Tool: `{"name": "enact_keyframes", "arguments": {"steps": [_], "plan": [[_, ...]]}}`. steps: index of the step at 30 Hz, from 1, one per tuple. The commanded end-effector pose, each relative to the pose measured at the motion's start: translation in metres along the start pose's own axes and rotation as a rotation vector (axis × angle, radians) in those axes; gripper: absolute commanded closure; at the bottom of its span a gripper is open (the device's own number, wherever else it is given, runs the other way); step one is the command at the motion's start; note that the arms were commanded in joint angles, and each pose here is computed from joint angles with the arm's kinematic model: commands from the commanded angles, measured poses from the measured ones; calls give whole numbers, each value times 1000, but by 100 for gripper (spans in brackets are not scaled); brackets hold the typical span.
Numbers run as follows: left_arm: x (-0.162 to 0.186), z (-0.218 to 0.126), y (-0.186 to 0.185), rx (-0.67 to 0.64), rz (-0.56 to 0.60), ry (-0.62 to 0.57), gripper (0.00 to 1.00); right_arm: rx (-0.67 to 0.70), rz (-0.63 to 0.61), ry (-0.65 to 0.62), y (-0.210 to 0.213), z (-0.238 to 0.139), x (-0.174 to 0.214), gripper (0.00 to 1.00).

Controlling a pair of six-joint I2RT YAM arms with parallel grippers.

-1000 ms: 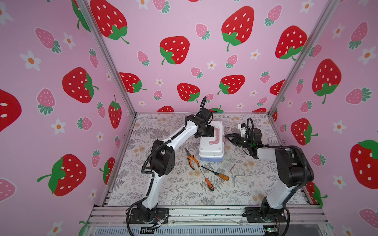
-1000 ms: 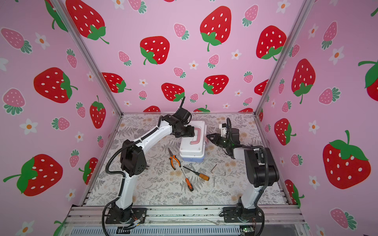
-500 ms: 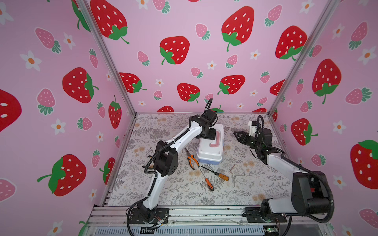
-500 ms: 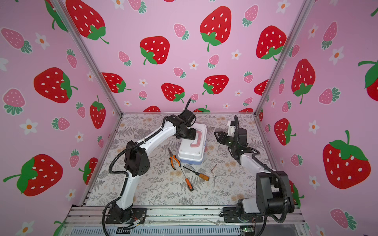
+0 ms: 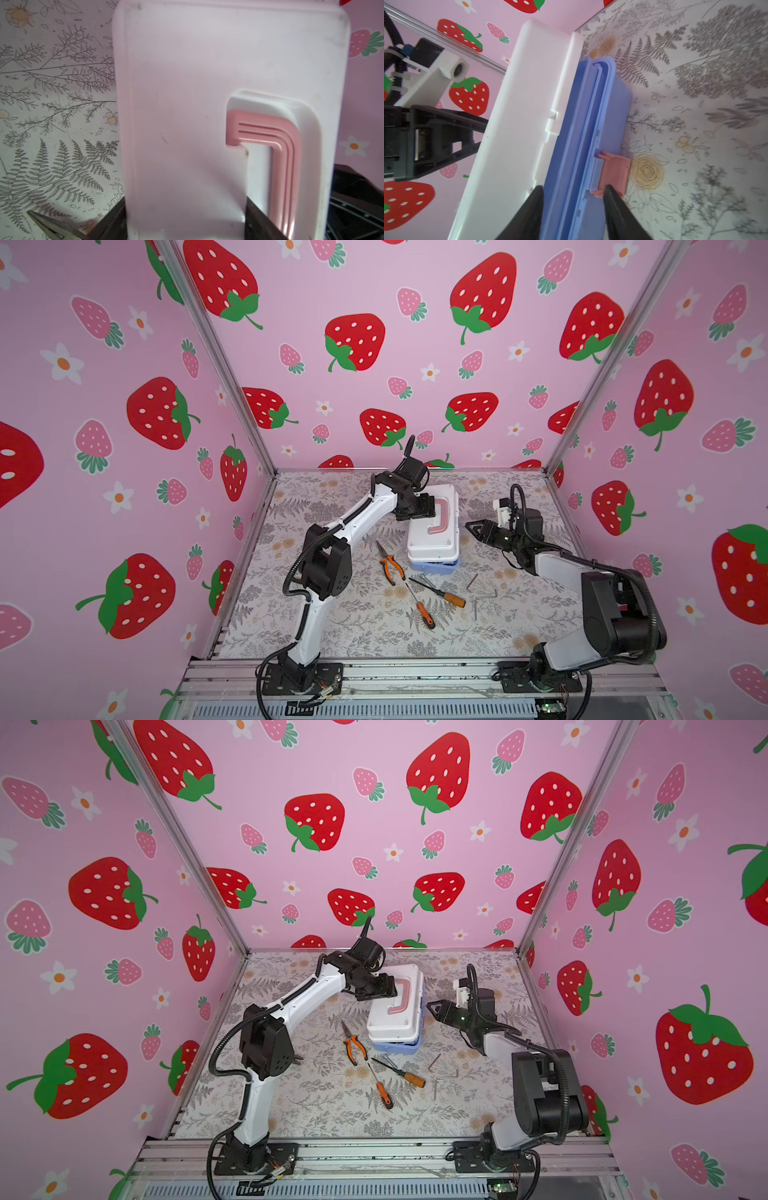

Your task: Pack the tool kit

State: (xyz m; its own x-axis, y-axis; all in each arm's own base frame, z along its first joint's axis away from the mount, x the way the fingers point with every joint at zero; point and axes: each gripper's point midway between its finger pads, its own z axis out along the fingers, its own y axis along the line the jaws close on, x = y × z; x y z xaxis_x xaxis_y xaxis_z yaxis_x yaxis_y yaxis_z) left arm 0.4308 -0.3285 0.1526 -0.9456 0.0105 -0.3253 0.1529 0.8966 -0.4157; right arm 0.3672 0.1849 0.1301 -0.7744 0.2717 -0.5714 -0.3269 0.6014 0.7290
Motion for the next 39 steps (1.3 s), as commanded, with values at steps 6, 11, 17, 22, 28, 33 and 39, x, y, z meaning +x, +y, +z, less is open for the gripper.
{"name": "enact_keyframes", "arguments": {"steps": [6,11,17,22,28,33,39], "plan": [[-9,-15,-19,113,-30,-30,34,-258,-30,83,48,18,13,34],[-10,-14,-19,117,-35,-29,34,-335,-14,82,63,20,14,35],[-9,-12,-19,124,-40,-23,36,-339,-29,60,68,16,9,35],[-10,-10,-16,130,-59,-15,26,-404,-6,43,82,8,6,39],[-13,-11,-15,129,-66,-26,13,-486,16,34,102,2,3,40],[-15,-20,-16,95,-43,-58,6,-521,11,17,115,-3,-4,42],[-19,-42,-13,-15,16,-143,4,-523,13,11,118,-3,-8,42]]}}
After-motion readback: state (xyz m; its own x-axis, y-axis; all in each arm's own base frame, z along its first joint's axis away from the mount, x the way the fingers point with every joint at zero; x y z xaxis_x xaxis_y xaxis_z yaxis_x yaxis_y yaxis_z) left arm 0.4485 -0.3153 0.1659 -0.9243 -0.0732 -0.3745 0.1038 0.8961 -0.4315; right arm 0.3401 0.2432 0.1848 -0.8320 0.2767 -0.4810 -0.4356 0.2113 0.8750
